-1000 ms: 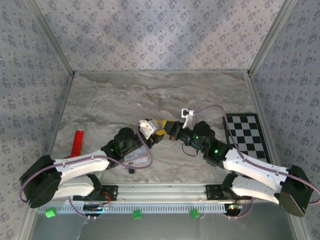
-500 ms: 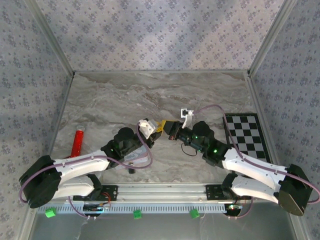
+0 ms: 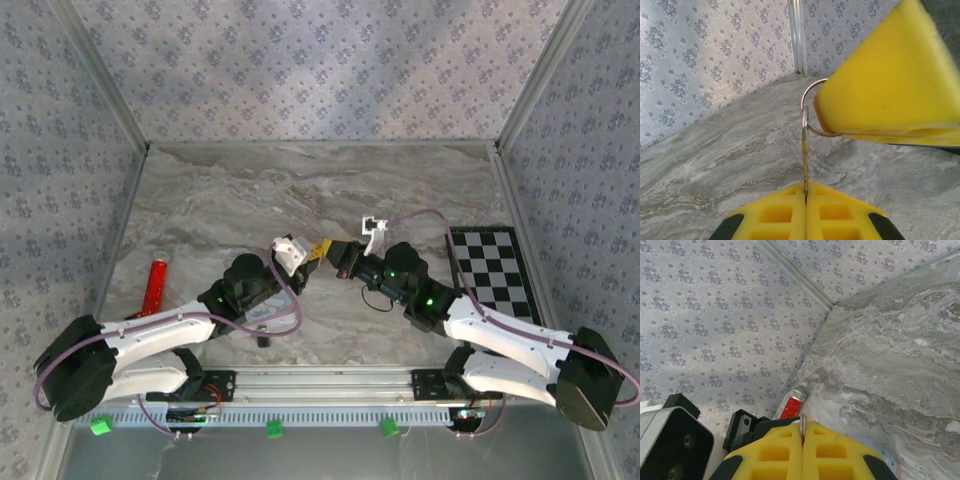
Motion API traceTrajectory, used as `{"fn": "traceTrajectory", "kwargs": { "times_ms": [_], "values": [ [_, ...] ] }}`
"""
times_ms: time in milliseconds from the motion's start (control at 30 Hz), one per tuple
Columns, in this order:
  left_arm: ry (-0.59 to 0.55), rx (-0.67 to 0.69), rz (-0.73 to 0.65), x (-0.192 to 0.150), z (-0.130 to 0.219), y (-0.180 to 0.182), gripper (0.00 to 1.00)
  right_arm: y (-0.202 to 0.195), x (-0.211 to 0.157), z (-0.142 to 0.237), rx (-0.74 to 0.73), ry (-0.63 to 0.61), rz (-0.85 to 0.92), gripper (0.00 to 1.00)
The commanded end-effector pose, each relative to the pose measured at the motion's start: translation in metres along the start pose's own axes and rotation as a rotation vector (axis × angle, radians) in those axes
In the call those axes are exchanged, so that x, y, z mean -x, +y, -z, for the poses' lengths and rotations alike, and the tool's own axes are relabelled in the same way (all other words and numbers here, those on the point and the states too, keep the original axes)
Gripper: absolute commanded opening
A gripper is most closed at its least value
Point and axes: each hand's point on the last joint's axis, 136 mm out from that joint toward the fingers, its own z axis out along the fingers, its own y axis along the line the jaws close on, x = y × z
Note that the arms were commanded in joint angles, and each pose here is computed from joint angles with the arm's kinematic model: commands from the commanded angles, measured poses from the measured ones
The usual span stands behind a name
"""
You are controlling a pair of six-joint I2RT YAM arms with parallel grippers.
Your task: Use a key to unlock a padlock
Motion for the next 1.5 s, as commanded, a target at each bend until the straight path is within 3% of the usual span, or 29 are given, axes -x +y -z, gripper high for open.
{"fn": "traceTrajectory", "kwargs": {
  "times_ms": [0, 500, 733, 933, 1133, 1467],
  "values": [
    [-0.058, -0.005, 0.007, 0.019, 0.004, 0.002, 0.07, -0.008, -0.001, 0.001, -0.028, -0.012, -0.013, 0.00],
    [-0.022, -0.061, 0.003, 0.014, 0.003, -0.006, 0.13, -0.007, -0.006, -0.005, -0.026, 0.012, -0.020, 0.00],
    [-0.013, -0.065, 0.001, 0.011, 0.001, -0.006, 0.08, -0.005, -0.005, -0.004, -0.019, 0.007, -0.021, 0.00],
    [-0.016, -0.021, 0.004, 0.008, 0.000, 0.003, 0.23, -0.001, -0.005, -0.004, -0.006, 0.011, -0.026, 0.00],
    [-0.021, -0.017, 0.004, 0.008, -0.002, 0.005, 0.26, 0.003, -0.007, -0.005, 0.004, 0.017, -0.026, 0.00],
    [-0.018, -0.034, 0.004, 0.008, -0.003, 0.002, 0.14, 0.000, -0.008, -0.006, -0.013, 0.013, -0.025, 0.00]
  ]
}}
